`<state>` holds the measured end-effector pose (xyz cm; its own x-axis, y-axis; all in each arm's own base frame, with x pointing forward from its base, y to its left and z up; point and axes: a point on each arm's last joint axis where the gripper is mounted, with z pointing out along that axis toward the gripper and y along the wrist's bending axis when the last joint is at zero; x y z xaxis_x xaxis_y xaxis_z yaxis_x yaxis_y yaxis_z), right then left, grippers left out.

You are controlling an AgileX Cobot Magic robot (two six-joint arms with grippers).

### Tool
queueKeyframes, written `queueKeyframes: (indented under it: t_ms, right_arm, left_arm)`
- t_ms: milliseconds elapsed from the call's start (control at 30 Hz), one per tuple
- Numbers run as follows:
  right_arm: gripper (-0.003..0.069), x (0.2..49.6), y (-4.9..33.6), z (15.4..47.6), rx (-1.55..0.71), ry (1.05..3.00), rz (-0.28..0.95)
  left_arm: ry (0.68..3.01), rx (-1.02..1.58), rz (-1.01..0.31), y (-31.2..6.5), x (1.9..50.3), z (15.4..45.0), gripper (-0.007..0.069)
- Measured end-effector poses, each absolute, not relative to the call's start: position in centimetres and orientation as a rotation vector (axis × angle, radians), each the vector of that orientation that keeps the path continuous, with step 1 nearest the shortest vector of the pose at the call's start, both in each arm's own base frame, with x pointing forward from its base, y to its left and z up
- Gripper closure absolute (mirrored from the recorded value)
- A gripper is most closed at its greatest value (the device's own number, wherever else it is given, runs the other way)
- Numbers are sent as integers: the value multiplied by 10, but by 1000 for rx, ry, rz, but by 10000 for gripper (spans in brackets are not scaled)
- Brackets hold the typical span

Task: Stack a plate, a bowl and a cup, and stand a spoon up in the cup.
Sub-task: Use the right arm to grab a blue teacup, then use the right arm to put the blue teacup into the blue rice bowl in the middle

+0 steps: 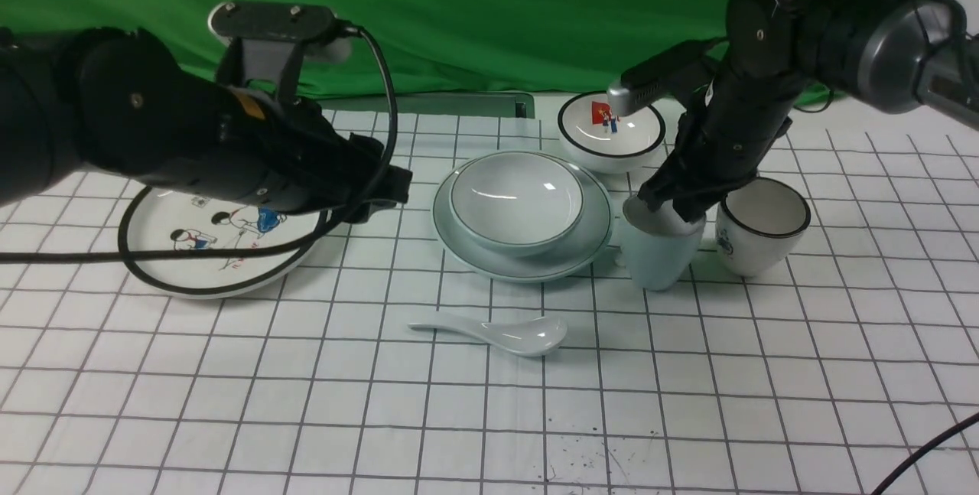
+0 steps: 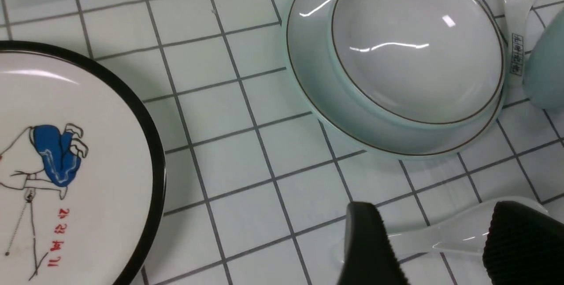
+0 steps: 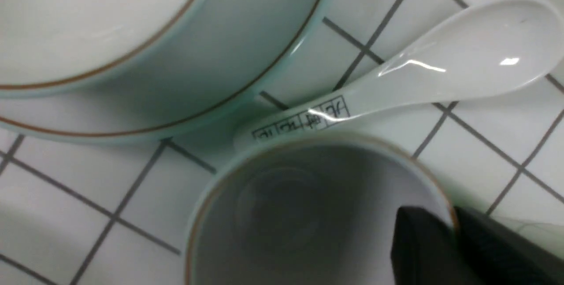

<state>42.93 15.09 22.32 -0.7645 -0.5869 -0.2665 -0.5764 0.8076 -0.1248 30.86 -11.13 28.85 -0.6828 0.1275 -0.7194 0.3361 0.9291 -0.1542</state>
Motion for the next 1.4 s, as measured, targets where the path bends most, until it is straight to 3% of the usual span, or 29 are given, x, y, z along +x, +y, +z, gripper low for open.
queueKeyframes:
  t_ms: [167,367,433,533,733,1000,1067,1233,1267,1400]
  right_arm:
    - [585,431,155,252,-920,2703,-67]
    - [585,430,200,315,-927,2439,50]
    - [585,428,212,320,-947,2394,76]
    - [585,427,240,309,-1008,2347,107]
    - [585,449,257,238,-1039,2419,95]
    - [570,453,258,234,-996,2416,105]
    - [533,453,258,234,-987,2421,108]
    - [361,452,257,237,-985,2427,108]
    - [315,450,256,242,-984,2423,109]
    - [256,438,250,281,-961,2366,118]
  left_arm:
    - [2319,326,-352,-111,309,288,300]
    - [2338,382,-329,-113,314,278,300]
    - [2356,378,-335,-114,315,273,300]
    - [2419,348,-376,-117,319,259,300]
    - [2492,341,-413,-120,319,248,300]
    - [2507,315,-450,-122,317,248,300]
    - [2520,301,-474,-123,316,247,300]
    - [2551,319,-518,-136,309,246,284]
    - [2558,318,-529,-141,306,246,271]
    - [2577,326,-520,-157,298,245,228]
